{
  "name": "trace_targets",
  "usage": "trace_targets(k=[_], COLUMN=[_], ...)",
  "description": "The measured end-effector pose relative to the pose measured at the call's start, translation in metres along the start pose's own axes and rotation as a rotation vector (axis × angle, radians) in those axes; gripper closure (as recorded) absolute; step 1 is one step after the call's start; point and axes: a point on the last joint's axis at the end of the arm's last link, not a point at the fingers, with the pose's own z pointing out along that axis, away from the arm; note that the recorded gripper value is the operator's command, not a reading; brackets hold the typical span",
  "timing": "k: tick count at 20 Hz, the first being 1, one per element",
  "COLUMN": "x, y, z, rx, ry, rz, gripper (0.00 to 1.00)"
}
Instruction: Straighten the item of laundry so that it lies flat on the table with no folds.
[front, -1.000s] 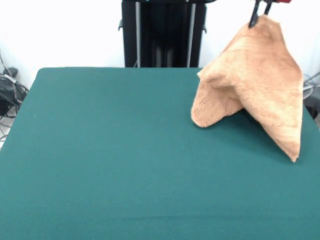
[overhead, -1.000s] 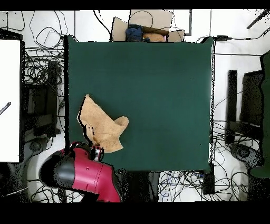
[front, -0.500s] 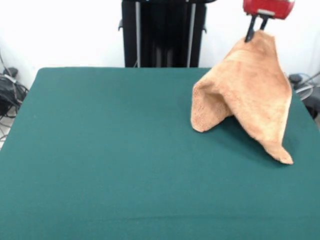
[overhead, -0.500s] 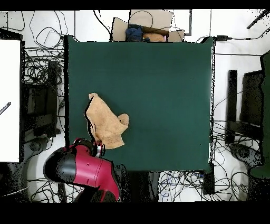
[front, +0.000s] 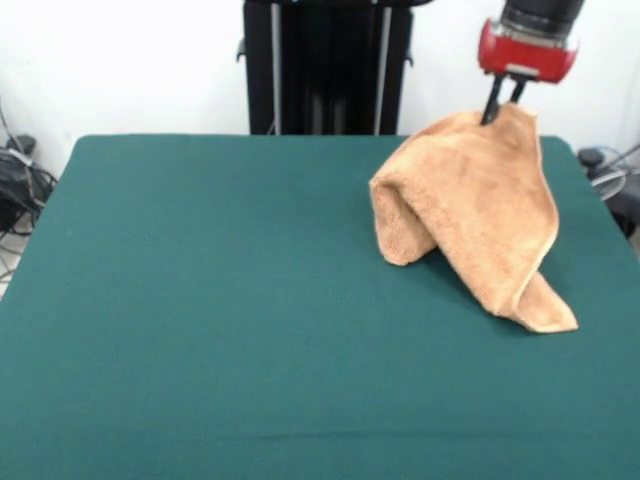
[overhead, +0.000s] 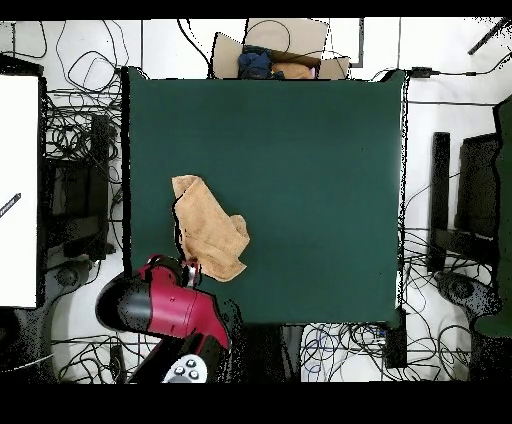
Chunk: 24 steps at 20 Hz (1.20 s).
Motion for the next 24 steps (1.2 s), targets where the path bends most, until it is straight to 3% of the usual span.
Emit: trace_targets(k=[13,18,24], x=[0.000,0.006,0.012], y=[-0.044,-0.067,-0.078], z=[0.064,0.103,0.125], rx=[0.020,0.046,0.051], ry=[0.066,0.023,-0.015], rz=[0.062,0.022,-0.032], gripper=[1.00,1.00,1.00])
